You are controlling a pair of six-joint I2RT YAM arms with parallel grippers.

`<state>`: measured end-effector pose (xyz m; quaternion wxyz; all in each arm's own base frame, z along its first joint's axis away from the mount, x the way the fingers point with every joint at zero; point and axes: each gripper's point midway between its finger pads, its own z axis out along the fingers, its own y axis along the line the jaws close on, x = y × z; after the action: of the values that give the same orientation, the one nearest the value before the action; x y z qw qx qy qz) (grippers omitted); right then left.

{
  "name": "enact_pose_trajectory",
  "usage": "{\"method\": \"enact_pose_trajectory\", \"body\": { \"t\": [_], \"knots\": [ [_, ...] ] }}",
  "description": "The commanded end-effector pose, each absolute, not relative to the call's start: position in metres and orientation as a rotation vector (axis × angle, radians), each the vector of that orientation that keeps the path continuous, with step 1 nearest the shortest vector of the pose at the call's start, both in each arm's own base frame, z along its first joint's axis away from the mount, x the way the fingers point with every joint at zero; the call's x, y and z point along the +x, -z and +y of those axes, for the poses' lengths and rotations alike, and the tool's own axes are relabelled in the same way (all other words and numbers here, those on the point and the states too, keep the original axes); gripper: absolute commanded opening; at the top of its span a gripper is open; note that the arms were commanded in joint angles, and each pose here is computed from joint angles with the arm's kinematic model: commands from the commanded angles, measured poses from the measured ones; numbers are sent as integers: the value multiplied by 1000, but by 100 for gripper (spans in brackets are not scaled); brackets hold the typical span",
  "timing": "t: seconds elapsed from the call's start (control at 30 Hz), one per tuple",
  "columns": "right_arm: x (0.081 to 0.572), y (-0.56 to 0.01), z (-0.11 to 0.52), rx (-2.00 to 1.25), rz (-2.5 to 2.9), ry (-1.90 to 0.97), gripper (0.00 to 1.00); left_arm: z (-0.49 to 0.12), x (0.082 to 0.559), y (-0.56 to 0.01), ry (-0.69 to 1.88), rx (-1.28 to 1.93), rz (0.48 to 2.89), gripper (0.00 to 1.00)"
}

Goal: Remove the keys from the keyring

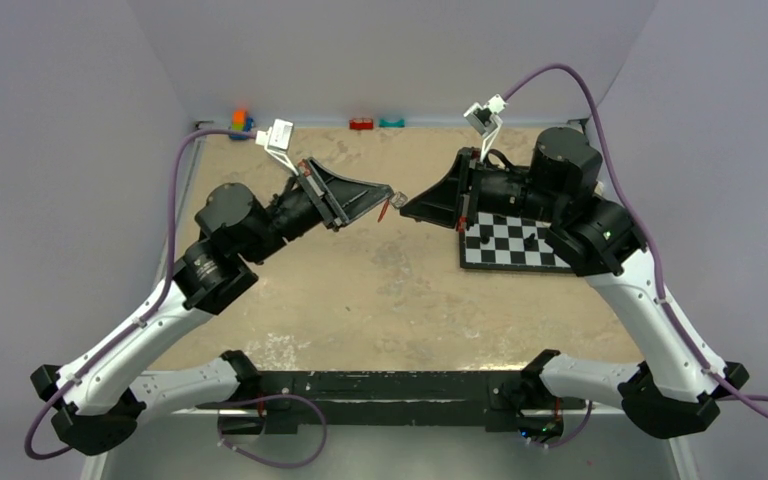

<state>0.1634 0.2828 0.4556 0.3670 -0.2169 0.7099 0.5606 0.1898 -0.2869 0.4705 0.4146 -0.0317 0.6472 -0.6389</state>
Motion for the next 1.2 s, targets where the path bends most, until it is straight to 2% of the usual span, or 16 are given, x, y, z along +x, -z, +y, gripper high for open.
{"method": "enact_pose_trajectory", "body": {
  "t": [0.0,0.8,0.83,0.9,0.93,0.97,1.07,1.17],
  "knots": [
    [141,-463,283,-643,1783,-1512,0,-277,215,-486,1571,-277,1497,0],
    [141,-462,281,-640,1783,-1504,0,-280,211,-487,1583,-279,1480,0],
    [141,-462,281,-639,1784,-1503,0,-280,211,-487,1583,-275,1480,2],
    [140,-462,281,-641,1783,-1504,0,-280,210,-488,1585,-266,1480,17],
    [140,-463,281,-641,1782,-1504,0,-281,209,-488,1586,-261,1482,28],
    [141,-462,281,-639,1783,-1503,0,-281,209,-488,1584,-255,1484,33],
    [140,-463,281,-640,1781,-1504,0,-280,208,-487,1573,-243,1491,43],
    [140,-462,281,-637,1784,-1503,0,-280,207,-487,1569,-238,1492,45]
  ]
}}
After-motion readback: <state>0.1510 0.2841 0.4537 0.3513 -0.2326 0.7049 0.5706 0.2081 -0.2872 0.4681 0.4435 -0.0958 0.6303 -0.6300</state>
